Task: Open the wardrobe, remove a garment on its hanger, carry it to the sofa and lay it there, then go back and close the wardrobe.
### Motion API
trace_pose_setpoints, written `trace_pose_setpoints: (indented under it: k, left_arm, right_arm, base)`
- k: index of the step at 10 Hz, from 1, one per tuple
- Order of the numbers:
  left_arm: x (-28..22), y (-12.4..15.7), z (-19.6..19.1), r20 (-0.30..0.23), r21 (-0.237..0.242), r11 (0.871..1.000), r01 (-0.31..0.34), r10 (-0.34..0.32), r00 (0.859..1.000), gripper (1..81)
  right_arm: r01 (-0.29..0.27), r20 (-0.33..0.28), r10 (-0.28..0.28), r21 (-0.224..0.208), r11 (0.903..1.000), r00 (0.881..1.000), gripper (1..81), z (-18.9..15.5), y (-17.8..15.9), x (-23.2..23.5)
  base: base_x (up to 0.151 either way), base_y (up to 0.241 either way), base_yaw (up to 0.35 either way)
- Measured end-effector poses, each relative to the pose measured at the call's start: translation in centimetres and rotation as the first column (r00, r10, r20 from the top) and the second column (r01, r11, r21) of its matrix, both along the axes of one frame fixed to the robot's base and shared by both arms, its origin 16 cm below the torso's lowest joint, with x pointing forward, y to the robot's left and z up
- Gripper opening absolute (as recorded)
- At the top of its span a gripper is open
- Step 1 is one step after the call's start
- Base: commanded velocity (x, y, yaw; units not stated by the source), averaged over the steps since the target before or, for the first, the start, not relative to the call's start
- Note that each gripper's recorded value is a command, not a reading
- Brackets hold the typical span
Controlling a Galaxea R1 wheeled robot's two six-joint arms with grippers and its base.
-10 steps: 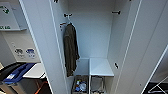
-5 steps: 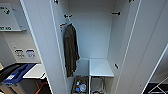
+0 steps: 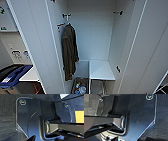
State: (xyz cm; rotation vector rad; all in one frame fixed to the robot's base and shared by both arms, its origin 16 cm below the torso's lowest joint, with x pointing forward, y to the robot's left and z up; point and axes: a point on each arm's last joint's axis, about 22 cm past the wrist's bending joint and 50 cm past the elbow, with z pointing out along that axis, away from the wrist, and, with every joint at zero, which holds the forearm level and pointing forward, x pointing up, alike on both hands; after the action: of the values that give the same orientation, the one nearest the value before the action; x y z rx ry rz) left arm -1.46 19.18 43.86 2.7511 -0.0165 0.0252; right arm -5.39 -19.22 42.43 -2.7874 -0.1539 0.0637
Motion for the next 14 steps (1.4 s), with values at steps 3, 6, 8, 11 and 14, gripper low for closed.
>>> trace_pose_setpoints:
  k: [3, 6, 8, 11, 14]
  left_arm:
    - [0.0, 0.0, 0.0, -0.001, 0.001, 1.000, 0.000, 0.000, 1.000, 81.1]
    - [0.1, 0.0, 0.0, 0.000, -0.003, 1.000, -0.002, 0.002, 1.000, 81.1]
    - [-1.0, 0.4, 0.0, -0.014, 0.002, 1.000, -0.007, 0.007, 1.000, 81.1]
    - [-1.2, 3.7, 0.3, -0.034, 0.021, 0.998, -0.065, 0.065, 0.997, 81.1]
    - [-1.0, 7.8, 2.0, -0.028, 0.002, 0.993, -0.117, 0.117, 0.993, 81.1]
  right_arm:
    - [0.000, 0.001, 0.000, 0.001, 1.0000, 1.000, 81.1, 0.0, 0.2, 0.1]
    - [0.001, 0.003, -0.001, 0.003, 1.0000, 1.000, 81.1, 0.0, 0.4, 0.3]
    - [0.000, -0.004, 0.000, 0.000, 1.0000, 1.000, 81.1, 0.0, 0.1, -0.1]
    - [0.003, 0.000, -0.003, 0.016, 0.9999, 1.000, 81.1, 0.2, 0.1, 0.2]
    - [0.013, 0.002, -0.013, 0.080, 0.9967, 1.000, 81.1, 1.6, 0.2, 1.1]
  base:
    - [0.073, 0.000, 0.000]
    - [0.000, 0.000, 0.000]
    - [0.000, 0.000, 0.000]
    - [0.000, 0.000, 0.000]
    - [0.000, 0.000, 0.000]
